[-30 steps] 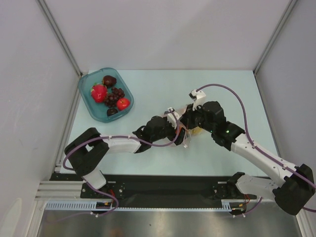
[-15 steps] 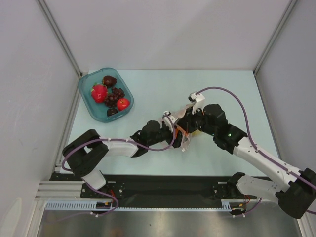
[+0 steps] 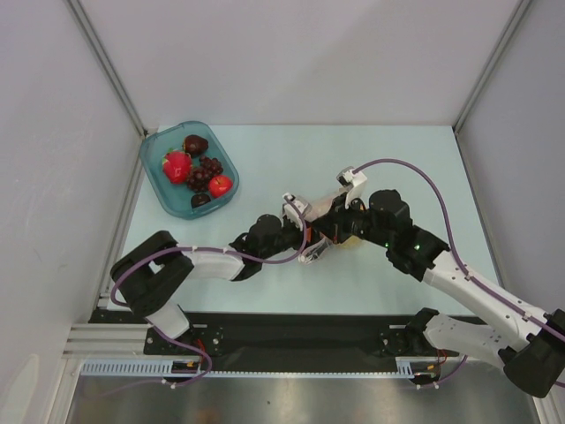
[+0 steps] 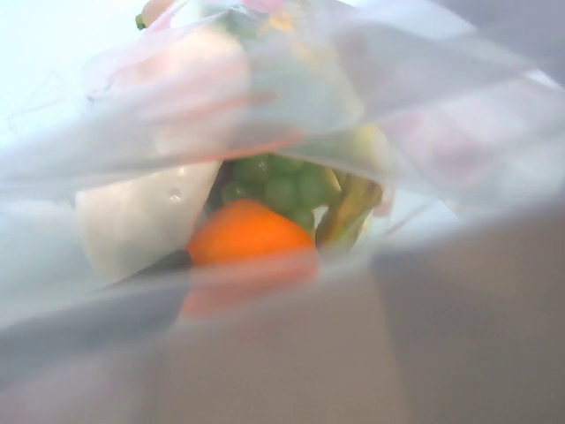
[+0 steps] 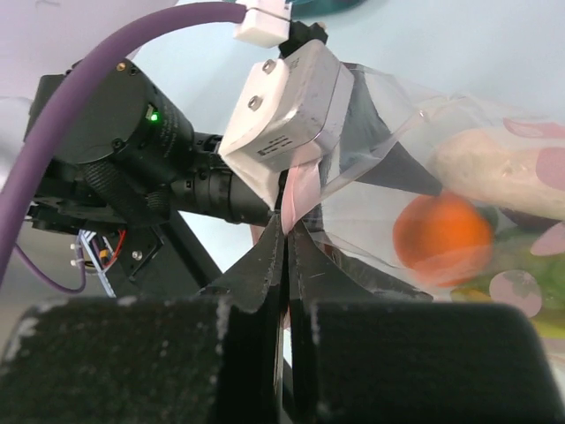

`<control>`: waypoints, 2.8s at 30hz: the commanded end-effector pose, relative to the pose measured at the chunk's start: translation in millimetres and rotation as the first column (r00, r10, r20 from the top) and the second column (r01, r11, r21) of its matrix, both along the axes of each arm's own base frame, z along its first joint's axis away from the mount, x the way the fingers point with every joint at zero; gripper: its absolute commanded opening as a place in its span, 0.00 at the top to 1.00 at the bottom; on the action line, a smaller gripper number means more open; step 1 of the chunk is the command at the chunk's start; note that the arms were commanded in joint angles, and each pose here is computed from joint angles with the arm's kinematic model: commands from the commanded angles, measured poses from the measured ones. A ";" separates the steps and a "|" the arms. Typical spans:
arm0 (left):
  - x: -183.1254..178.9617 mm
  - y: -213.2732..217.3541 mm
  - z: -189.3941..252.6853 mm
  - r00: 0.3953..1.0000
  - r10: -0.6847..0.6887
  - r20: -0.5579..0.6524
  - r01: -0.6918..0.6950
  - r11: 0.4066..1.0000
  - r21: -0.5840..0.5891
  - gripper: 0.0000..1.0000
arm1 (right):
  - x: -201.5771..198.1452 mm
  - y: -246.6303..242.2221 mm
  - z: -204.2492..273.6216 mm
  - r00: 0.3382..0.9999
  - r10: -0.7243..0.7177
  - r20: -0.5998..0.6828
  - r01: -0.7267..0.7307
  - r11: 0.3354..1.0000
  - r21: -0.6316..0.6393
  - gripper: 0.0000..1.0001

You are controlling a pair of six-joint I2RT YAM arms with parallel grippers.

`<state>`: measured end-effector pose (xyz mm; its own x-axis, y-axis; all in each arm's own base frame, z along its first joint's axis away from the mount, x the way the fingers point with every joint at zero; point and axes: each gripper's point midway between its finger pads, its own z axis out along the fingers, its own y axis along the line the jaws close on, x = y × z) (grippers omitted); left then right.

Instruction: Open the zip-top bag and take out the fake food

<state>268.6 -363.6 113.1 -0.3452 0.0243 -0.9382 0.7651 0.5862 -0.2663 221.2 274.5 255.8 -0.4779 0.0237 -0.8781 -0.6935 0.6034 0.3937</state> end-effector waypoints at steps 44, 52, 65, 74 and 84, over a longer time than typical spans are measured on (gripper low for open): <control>-25.8 8.5 47.9 1.000 -0.012 -0.002 0.013 0.987 0.158 1.00 | 15.1 -11.2 -4.3 0.999 -0.035 0.009 0.035 0.998 0.043 1.00; -37.2 23.1 98.2 0.999 -0.013 0.050 0.010 0.998 0.069 1.00 | 21.1 -11.4 -21.7 0.999 -0.043 -0.024 0.043 0.999 0.023 1.00; -50.6 20.2 85.5 0.995 -0.097 -0.039 0.099 0.993 0.061 0.96 | 27.7 -16.8 -34.9 0.997 -0.068 -0.046 0.068 0.998 -0.005 1.00; -51.8 14.9 50.0 0.988 -0.102 -0.116 0.114 0.988 0.106 0.93 | 28.8 -35.8 -1.5 0.992 -0.128 0.018 0.128 0.992 0.005 0.33; -54.4 28.1 -7.1 0.978 -0.038 -0.203 0.081 0.975 0.206 0.79 | 60.3 -79.6 -10.4 0.965 -0.262 0.016 0.262 0.965 -0.005 0.19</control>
